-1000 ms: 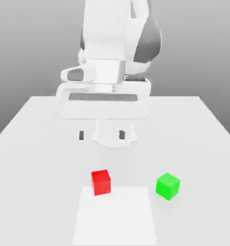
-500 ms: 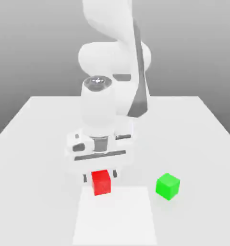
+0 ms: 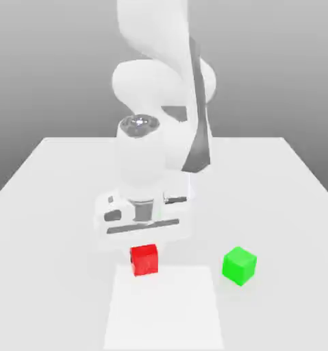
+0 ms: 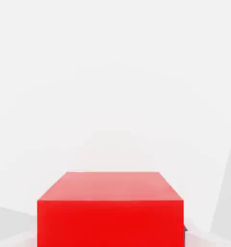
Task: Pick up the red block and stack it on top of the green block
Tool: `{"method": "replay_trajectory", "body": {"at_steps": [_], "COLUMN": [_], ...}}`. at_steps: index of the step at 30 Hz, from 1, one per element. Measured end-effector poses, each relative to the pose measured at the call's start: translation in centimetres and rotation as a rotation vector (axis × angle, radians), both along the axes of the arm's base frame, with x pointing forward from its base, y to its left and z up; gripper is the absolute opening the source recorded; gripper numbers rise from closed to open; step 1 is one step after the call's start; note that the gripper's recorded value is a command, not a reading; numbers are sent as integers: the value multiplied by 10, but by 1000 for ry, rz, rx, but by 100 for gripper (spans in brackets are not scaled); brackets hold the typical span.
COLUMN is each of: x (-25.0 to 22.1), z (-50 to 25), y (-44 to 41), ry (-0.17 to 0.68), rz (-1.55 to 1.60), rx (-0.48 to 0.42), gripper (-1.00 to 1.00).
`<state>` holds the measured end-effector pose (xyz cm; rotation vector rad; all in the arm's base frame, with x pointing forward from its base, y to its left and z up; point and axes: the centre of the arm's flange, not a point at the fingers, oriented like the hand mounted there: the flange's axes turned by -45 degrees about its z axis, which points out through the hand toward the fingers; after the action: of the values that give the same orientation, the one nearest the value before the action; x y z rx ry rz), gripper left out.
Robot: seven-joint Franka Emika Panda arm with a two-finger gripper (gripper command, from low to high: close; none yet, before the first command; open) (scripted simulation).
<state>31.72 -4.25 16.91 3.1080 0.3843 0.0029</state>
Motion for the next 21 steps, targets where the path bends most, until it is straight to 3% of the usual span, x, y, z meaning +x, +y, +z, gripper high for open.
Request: {"method": "replay_trajectory", "body": {"at_steps": [10, 21], "x": [-6, 9], "z": [39, 55], "y": [2, 81], "ry": [4, 2], "rz": [0, -201], "rx": [8, 11], "gripper": [-100, -100]}}
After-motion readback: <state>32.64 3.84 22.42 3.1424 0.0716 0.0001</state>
